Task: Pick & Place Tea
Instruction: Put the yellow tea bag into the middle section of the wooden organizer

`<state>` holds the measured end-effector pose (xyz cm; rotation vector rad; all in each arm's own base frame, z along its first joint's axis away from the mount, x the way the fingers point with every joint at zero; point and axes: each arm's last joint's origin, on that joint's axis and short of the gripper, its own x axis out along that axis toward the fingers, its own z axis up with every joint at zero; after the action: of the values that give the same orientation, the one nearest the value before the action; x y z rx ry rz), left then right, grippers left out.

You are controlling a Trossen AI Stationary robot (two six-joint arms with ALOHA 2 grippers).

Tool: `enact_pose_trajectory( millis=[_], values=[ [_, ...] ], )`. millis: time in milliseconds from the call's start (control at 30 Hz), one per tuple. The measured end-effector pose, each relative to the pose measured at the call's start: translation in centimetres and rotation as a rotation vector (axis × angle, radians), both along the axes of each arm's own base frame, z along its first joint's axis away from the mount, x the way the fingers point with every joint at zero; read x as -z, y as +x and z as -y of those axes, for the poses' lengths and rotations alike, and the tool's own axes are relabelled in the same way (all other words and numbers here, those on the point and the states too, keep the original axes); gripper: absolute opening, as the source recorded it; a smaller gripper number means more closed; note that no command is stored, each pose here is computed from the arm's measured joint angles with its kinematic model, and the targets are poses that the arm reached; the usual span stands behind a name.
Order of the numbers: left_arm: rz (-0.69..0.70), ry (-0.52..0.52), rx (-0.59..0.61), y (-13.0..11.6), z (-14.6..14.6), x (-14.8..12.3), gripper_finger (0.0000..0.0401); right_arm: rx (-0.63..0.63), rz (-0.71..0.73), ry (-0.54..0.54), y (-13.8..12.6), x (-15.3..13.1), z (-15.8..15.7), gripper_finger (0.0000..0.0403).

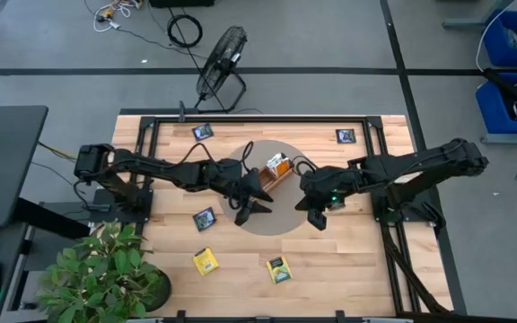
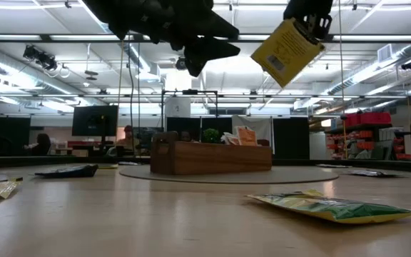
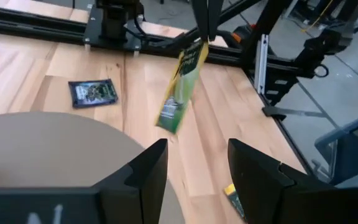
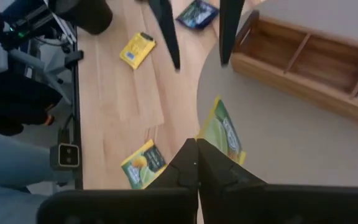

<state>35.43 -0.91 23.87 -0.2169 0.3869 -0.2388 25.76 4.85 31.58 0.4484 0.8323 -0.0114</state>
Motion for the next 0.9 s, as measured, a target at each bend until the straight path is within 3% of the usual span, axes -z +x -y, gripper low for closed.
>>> enact_pose_trajectory(
  millis=[333,567,900],
  values=[
    [0.035,0.029,-0.08,0.4,-0.3,-0.3,0.0174,-0.004,-0.003,0.022,0.3,-0.1,0.3,0.0],
    [0.03,0.026,-0.042,2.1,-0.2,-0.1,0.0174,0.001,0.017,0.028,0.6,-0.2,0.4,0.0],
    [-0.002,0.042,0.009,2.2,0.5,0.1,0.0174,0.009,0.021,0.029,0.7,-0.2,0.7,0.0]
  ],
)
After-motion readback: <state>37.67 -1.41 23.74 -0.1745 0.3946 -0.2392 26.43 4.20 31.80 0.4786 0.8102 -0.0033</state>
